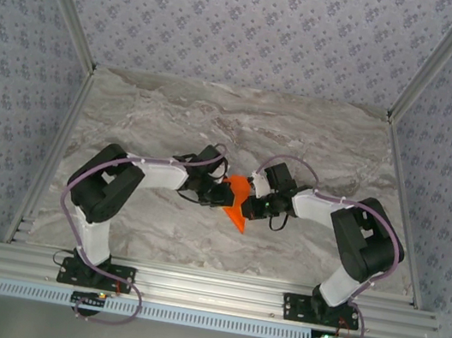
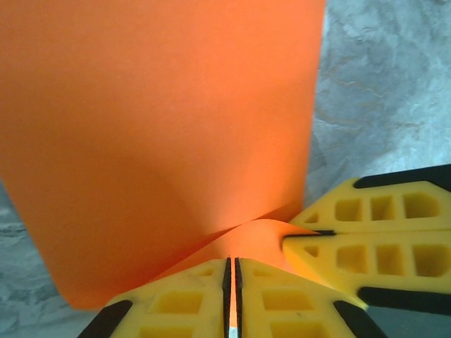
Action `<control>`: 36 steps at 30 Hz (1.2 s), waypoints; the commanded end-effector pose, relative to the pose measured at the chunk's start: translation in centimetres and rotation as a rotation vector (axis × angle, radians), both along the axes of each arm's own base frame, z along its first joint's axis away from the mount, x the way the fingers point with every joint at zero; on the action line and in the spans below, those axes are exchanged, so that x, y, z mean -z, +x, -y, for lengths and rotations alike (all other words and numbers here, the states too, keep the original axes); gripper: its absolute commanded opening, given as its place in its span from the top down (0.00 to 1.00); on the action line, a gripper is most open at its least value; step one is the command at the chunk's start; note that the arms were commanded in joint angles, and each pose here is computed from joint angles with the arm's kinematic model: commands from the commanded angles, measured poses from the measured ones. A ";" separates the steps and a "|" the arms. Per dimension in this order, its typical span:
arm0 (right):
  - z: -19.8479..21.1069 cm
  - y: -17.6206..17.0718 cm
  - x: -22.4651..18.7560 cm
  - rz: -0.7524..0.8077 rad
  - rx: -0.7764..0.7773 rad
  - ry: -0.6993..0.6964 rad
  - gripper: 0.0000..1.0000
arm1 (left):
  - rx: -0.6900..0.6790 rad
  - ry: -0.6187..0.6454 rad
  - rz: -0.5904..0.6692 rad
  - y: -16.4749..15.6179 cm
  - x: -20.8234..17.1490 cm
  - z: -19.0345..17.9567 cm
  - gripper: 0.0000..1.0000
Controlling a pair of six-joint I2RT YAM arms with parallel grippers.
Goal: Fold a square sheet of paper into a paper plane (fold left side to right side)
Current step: Third fold the triangle at the center of the table.
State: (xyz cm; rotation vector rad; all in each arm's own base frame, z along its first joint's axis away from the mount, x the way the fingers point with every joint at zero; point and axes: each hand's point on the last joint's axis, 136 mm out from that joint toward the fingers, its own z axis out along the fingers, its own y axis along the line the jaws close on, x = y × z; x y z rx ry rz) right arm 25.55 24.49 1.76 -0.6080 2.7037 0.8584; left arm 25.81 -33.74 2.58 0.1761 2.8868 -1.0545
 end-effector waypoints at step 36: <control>-2.0 -5.4 -3.2 -0.249 -0.055 0.165 0.76 | -0.024 0.123 -0.045 -1.1 3.8 -2.1 0.91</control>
